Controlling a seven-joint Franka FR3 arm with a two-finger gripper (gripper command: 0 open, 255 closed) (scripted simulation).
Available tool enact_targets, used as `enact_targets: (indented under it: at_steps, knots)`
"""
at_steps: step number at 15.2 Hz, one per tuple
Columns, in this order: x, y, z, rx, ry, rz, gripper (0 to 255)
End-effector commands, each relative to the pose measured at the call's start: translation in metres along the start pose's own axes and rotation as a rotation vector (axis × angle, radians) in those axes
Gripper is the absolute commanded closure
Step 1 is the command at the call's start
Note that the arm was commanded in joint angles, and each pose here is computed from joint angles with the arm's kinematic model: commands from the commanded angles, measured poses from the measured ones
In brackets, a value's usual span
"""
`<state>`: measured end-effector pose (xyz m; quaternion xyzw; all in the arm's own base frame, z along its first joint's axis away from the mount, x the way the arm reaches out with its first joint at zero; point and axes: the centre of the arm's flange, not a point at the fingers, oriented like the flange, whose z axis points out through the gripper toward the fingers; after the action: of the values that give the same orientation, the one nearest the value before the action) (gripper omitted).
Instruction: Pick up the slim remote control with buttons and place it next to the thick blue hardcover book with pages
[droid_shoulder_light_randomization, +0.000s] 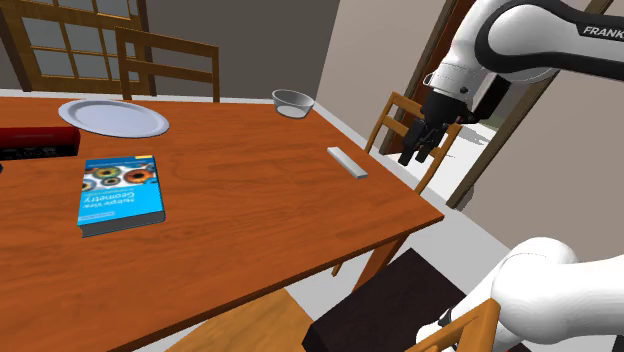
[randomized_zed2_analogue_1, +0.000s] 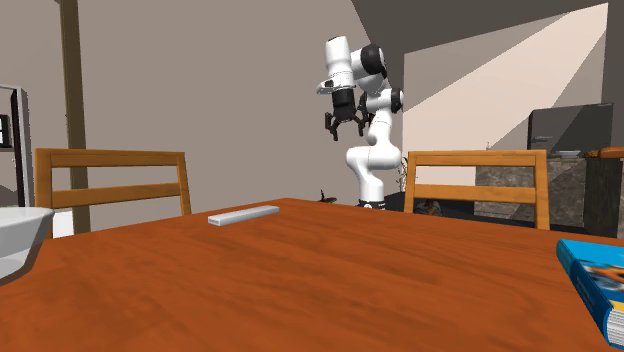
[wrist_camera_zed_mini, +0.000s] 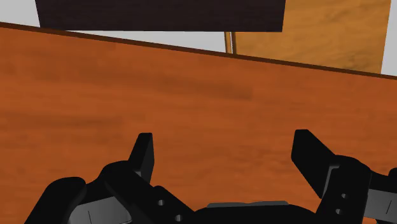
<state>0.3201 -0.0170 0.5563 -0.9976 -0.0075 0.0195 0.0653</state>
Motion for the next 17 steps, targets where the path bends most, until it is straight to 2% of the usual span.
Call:
enact_targets:
  at_steps: [1, 17]
  knots:
    - [0.0, 0.0, 0.0, 0.0, 0.0, 0.0, 0]
    - [0.156, 0.104, 0.083, -0.06, 0.014, -0.018, 0]
